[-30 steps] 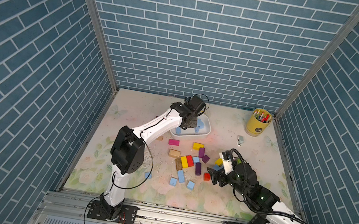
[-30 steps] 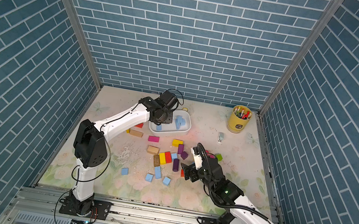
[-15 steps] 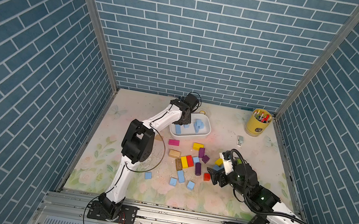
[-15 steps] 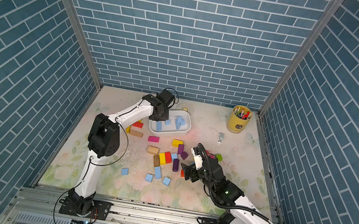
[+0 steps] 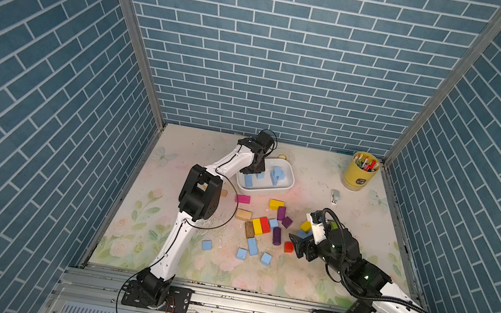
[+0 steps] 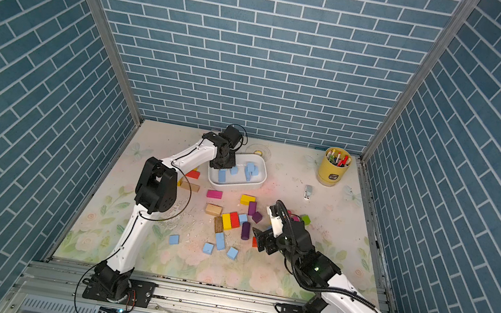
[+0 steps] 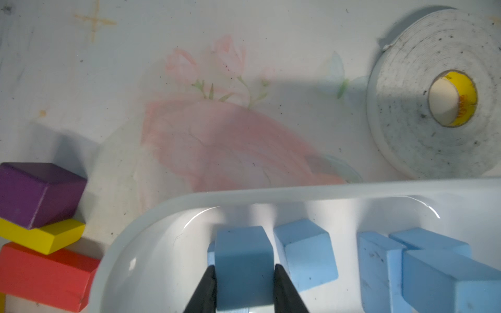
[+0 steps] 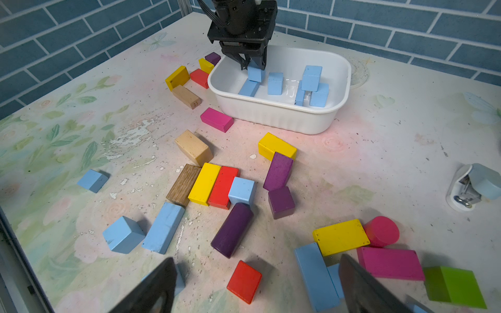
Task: Pick out the blue building blocks
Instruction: Place the building block in the storage box, then pick up the building block from the center of the board.
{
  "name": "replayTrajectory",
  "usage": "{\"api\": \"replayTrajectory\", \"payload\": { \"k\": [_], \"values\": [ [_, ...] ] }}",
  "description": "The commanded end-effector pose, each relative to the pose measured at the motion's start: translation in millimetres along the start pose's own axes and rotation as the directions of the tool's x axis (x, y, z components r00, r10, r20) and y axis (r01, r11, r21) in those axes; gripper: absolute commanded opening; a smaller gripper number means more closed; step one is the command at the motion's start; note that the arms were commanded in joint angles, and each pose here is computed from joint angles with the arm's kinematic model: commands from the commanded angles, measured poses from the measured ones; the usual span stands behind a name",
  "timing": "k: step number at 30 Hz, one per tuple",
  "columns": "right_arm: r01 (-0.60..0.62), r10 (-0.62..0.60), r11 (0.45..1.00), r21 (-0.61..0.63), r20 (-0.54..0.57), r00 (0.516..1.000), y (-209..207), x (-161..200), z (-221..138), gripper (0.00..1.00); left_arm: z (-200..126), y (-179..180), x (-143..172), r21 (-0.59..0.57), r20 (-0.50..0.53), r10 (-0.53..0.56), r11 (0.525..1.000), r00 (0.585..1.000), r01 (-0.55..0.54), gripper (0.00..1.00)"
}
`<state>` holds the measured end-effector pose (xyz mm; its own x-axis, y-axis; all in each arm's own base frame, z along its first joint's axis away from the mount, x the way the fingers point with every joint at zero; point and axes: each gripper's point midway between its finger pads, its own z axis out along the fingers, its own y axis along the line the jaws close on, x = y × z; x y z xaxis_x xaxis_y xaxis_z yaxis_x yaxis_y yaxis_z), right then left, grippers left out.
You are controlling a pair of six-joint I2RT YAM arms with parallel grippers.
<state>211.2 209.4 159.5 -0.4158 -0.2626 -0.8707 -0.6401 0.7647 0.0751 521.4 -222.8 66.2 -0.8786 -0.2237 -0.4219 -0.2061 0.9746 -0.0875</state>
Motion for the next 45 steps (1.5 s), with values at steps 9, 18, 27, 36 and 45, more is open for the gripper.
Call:
{"api": "replayTrajectory", "payload": {
  "k": [9, 18, 27, 36, 45],
  "values": [
    [-0.003, 0.003, 1.0, 0.003, -0.003, 1.0, -1.0, 1.8, -2.5, 0.93, -2.3, 1.2, -2.3, 0.012, -0.017, -0.002, 1.0, 1.0, 0.003, 0.56],
    [-0.007, 0.007, 1.0, 0.005, 0.004, 1.0, -1.6, 0.6, -3.8, 0.93, -47.1, -2.9, -16.0, 0.083, 0.038, 0.013, 0.996, 0.999, -0.017, 0.71],
    [-0.012, 0.012, 1.0, 0.014, 0.017, 1.0, -3.2, -2.6, -5.6, 0.93, -105.9, -5.8, 0.1, 0.212, 0.072, 0.005, 0.977, 0.997, -0.02, 0.81],
    [-0.017, 0.016, 1.0, 0.025, 0.019, 1.0, -5.2, -2.5, -6.6, 0.93, -141.4, -7.3, 46.1, 0.276, 0.087, 0.002, 0.961, 0.996, -0.026, 0.88],
    [-0.025, 0.024, 0.999, 0.04, 0.017, 1.0, -8.0, -2.3, -8.4, 0.93, -157.0, -29.5, 96.7, 0.31, 0.086, 0.045, 0.948, 0.995, -0.069, 0.96]
  ]
}}
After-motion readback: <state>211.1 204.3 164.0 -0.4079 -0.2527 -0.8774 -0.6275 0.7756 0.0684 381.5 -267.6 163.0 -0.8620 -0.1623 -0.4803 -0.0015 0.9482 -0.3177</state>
